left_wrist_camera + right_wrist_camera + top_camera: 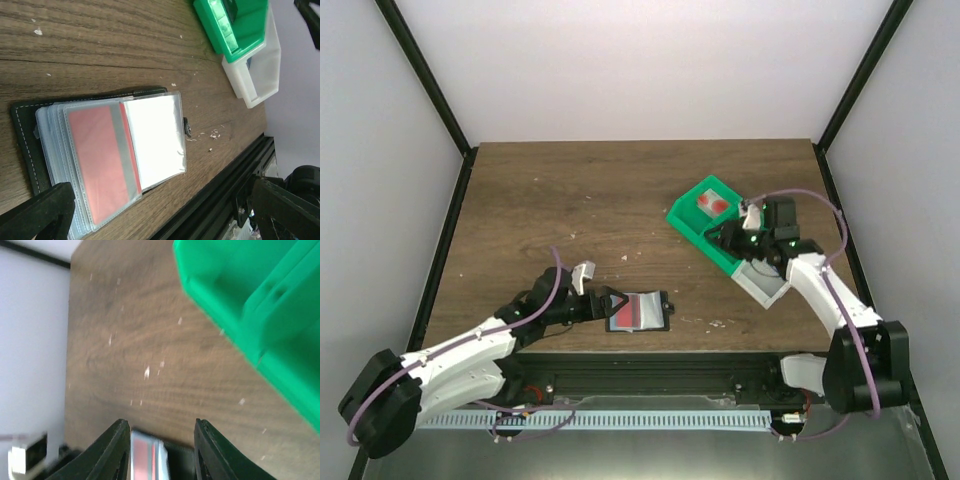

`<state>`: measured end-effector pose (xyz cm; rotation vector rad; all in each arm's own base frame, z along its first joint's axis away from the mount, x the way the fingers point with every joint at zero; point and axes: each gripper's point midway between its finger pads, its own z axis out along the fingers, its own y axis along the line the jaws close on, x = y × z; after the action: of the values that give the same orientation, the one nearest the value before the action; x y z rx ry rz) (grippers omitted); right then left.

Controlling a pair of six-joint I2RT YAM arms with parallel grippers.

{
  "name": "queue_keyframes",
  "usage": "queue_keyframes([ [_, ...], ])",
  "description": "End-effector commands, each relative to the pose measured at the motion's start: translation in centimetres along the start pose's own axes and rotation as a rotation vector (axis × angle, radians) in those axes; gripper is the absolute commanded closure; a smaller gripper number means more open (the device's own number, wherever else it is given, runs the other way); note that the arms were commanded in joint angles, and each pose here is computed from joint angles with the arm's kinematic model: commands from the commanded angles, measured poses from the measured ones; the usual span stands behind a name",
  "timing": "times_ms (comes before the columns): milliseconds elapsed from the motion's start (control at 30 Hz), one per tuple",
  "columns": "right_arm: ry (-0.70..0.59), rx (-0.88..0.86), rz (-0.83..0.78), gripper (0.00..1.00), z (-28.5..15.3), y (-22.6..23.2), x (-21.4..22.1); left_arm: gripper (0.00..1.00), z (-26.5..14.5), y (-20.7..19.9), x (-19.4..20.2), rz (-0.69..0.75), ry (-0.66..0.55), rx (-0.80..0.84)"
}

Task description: Take the credit cards out of the card holder

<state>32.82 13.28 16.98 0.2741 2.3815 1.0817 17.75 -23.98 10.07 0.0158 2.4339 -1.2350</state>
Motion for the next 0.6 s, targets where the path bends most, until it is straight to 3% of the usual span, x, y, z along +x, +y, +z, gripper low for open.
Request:
queue_keyframes([
  [0, 0.107, -0.079, -0.080, 0.63, 0.8, 2.0, 5.0, 0.02, 0.4, -0.2, -0.3, -0.026, -0.010, 0.029],
  [567, 0.347, -0.156, -0.166, 0.68, 4.7, 5.0, 18.4, 0.01, 1.0, -0.3, 0.5, -0.098, -0.010, 0.120],
])
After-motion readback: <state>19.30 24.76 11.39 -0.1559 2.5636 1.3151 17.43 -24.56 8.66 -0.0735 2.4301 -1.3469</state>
